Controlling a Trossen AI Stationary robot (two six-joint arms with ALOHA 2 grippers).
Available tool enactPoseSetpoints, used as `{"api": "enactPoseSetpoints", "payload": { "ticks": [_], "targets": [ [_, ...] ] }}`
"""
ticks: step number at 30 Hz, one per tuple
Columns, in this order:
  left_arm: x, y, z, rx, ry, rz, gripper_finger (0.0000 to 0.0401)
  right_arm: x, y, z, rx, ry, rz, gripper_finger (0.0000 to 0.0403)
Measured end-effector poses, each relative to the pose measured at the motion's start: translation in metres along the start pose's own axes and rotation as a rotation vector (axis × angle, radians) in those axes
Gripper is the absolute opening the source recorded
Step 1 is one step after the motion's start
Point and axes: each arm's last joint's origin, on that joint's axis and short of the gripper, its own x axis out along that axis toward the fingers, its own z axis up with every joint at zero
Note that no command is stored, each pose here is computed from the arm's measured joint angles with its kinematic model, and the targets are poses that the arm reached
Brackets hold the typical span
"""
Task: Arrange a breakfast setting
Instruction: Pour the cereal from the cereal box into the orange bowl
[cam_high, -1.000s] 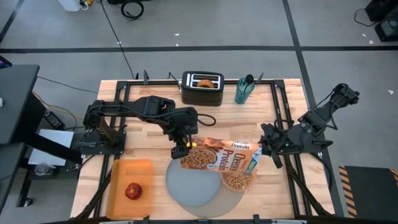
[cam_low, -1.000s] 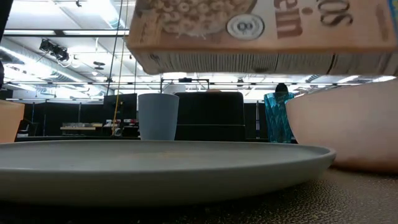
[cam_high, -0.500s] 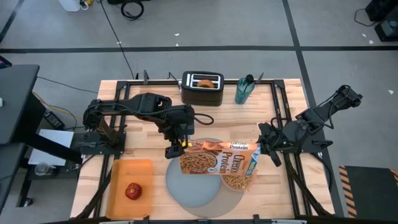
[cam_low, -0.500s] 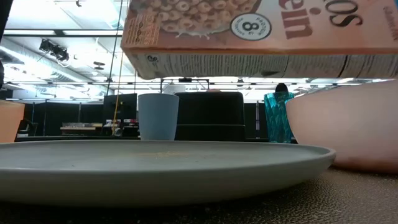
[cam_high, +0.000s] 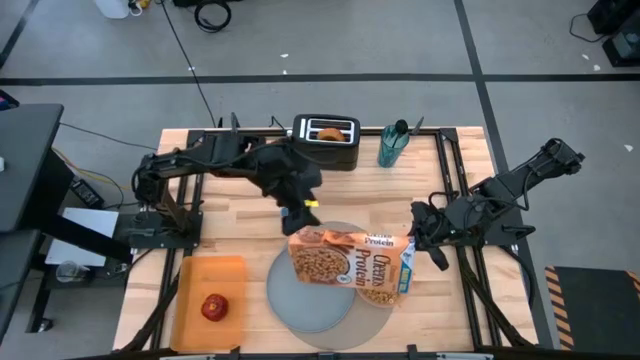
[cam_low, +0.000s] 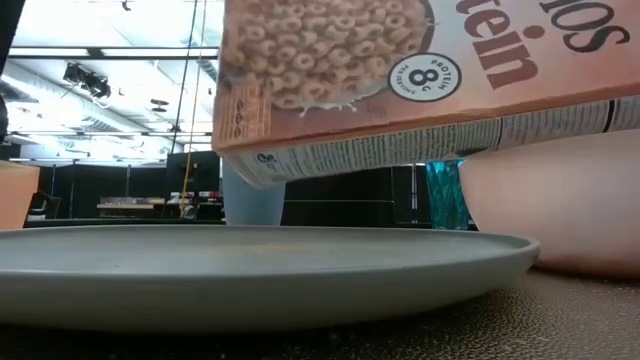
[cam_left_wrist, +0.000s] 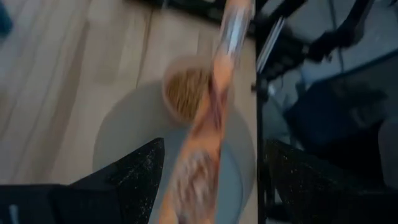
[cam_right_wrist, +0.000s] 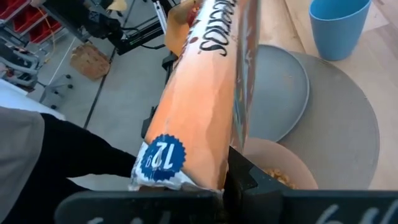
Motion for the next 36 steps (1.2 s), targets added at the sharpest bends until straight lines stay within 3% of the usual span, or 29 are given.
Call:
{"api": "enactPoseSetpoints", "payload": {
  "ticks": [3, 13, 26, 36],
  "targets": [
    [0.017, -0.008, 0.005, 0.042, -0.043, -0.013, 0.0288, 0.000, 0.000, 0.000, -0.002, 0.001, 0.001, 0.0005],
    [0.086, -0.010, 0.003, 0.111, 0.039, 0.015, 0.0288, 0.000, 0.000, 0.000, -0.002, 0.002, 0.001, 0.0005],
    [0.110, -0.007, -0.001, 0.142, 0.097, 0.001, 0.0273, 0.000, -0.001, 0.001, -0.024, -0.005, 0.007, 0.0006],
    [0.119, -0.003, -0.006, 0.149, 0.156, 0.001, 0.0198, 0.000, 0.000, 0.003, -0.037, -0.017, 0.015, 0.0007]
  ]
}}
